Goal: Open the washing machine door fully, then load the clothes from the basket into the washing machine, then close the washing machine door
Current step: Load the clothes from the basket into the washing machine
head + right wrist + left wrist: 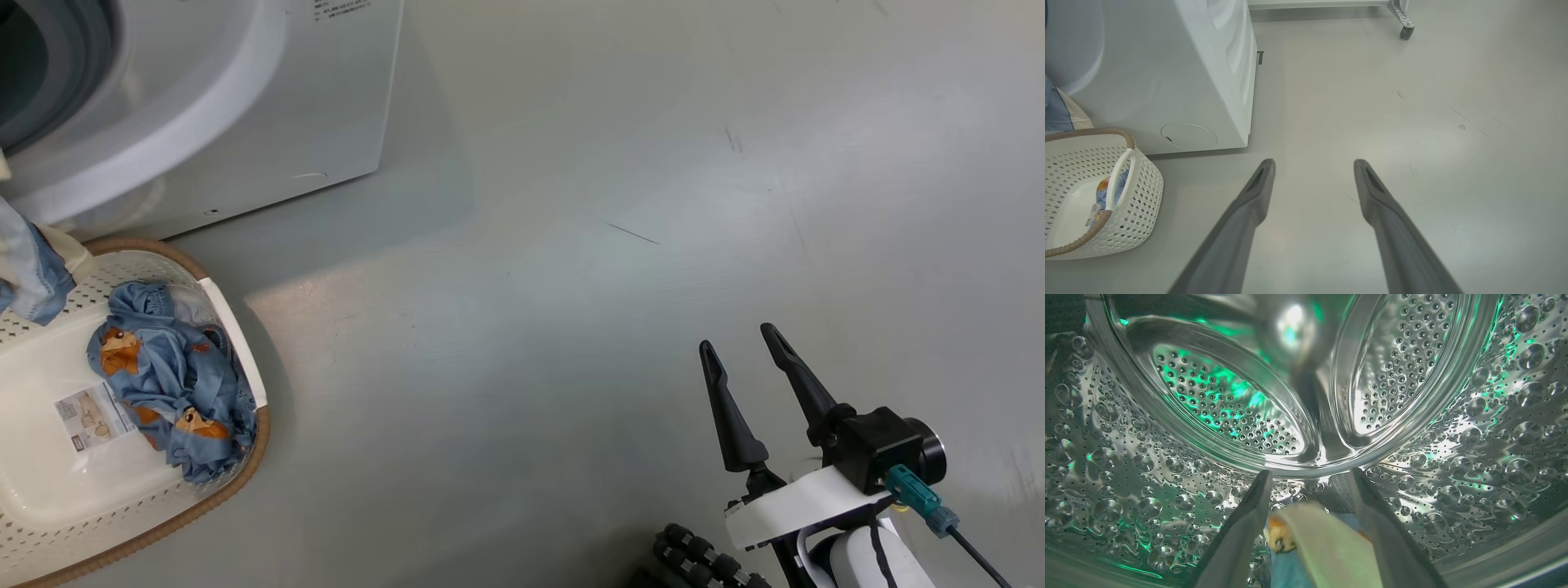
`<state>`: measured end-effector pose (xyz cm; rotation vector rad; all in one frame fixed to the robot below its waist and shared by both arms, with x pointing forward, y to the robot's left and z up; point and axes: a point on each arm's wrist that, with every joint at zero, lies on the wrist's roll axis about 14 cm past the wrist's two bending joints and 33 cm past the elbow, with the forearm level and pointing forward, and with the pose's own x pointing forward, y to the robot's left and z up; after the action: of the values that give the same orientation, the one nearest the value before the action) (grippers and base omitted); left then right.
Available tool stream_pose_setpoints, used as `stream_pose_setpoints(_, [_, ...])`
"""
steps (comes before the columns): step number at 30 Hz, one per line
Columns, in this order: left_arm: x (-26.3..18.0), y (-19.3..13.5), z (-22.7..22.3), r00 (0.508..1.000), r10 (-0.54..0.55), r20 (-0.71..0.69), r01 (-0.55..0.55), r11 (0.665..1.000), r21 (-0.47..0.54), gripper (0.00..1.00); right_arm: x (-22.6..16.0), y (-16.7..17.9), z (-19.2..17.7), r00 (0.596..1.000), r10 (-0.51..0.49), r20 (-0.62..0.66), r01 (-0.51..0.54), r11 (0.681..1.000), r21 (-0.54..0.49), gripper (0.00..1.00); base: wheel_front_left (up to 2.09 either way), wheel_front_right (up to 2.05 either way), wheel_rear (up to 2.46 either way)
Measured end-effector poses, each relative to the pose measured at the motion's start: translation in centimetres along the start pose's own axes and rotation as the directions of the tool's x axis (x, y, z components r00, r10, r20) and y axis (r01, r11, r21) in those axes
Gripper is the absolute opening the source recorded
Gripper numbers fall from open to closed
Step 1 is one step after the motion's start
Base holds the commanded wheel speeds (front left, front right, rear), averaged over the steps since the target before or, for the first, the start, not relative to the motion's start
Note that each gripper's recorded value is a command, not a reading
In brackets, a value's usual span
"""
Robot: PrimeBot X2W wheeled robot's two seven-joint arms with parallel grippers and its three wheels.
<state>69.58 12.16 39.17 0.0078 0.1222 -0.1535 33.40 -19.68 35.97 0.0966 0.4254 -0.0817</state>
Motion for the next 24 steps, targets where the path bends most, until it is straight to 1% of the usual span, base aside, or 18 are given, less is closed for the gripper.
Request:
stream_pose_setpoints(2, [-0.2, 0.0, -0.1, 1.000, 0.005, -0.010, -0.005, 1.000, 0.014, 1.00, 0.2, 0.1, 0.3, 1.000, 0.005, 0.012, -0.005, 1.000, 0.008, 1.00, 0.00, 0.00, 0.00])
stream_pose_setpoints(6, [-0.6, -0.1, 0.4, 1.000, 0.021, 0.003, -0.021, 1.000, 0.007, 1.00, 0.6, 0.5, 1.1, 0.999, 0.020, 0.038, -0.020, 1.000, 0.015, 1.00, 0.00, 0.00, 0.00])
stream_pose_setpoints(13, [-2.0, -1.5, 0.9, 1.000, 0.005, -0.013, -0.005, 1.000, 0.001, 1.00, 0.4, 0.9, 2.0, 0.997, 0.031, 0.071, -0.033, 0.999, 0.019, 1.00, 0.00, 0.00, 0.00])
stream_pose_setpoints(18, [-3.0, -2.3, 1.7, 1.000, 0.014, -0.011, -0.015, 1.000, -0.019, 1.00, 0.3, 1.0, 2.7, 0.995, 0.038, 0.097, -0.041, 0.999, 0.021, 1.00, 0.00, 0.00, 0.00])
stream_pose_setpoints(24, [-4.4, -1.9, 2.0, 0.999, 0.041, -0.020, -0.042, 0.998, -0.044, 1.00, 0.4, 1.5, 3.2, 0.991, 0.057, 0.118, -0.060, 0.998, 0.023, 1.00, 0.00, 0.00, 0.00])
